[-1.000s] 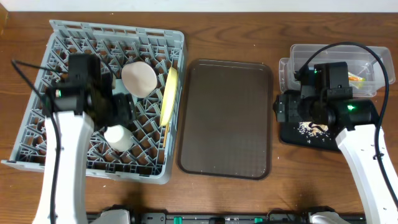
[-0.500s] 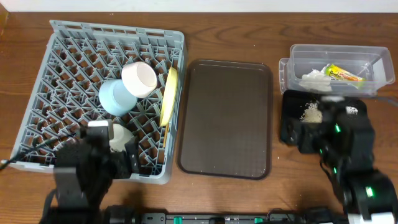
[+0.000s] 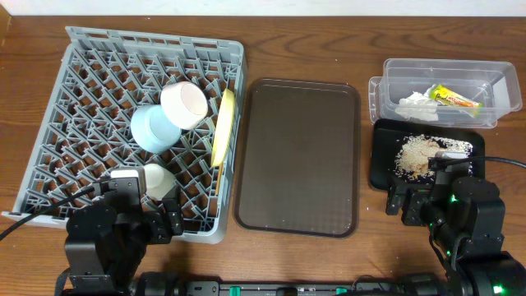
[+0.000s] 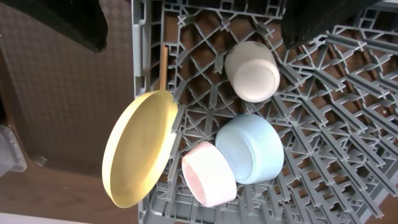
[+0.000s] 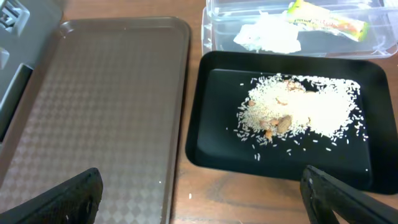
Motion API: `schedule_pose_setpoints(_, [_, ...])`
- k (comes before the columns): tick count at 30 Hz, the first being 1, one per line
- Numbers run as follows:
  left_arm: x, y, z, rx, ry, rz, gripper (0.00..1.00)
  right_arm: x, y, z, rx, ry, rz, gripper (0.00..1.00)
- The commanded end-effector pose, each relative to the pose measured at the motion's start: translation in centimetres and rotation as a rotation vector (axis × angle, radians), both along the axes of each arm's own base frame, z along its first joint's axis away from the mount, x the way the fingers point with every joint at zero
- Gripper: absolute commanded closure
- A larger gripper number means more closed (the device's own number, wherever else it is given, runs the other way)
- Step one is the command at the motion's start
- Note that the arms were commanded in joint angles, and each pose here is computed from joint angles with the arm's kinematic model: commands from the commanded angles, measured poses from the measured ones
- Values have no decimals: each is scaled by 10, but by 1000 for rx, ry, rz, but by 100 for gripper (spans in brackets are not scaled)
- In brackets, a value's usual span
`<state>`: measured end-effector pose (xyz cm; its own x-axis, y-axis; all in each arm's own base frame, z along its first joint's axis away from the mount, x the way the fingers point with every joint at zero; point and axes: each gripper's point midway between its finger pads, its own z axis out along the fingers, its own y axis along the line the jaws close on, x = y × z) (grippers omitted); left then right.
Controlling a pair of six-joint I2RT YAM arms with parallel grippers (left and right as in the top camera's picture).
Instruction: Sort waste into correct bins and load items into the dishwasher
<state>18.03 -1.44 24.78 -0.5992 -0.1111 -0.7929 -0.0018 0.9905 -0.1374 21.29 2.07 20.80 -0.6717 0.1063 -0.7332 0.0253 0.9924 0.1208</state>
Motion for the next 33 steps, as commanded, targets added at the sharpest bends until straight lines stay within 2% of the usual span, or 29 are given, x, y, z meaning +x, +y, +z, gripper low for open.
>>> schedule_pose_setpoints(1, [0, 0, -3, 14, 4, -7, 11, -1, -1, -4, 3, 10, -14, 1])
schedule_pose_setpoints(9, [0, 0, -3, 14, 4, -7, 10, -3, 0, -1, 3, -3, -11, 1])
schedule_pose_setpoints(17, [0, 0, -3, 14, 4, -7, 10, 7, -4, 27, -73, -305, 42, 1])
schedule_pose_setpoints(25, [0, 0, -3, 14, 4, -7, 10, 23, -2, 16, -40, -655, 31, 1])
schedule_pose_setpoints(33, [0, 0, -3, 14, 4, -7, 10, 29, -9, 11, -37, -899, -9, 1])
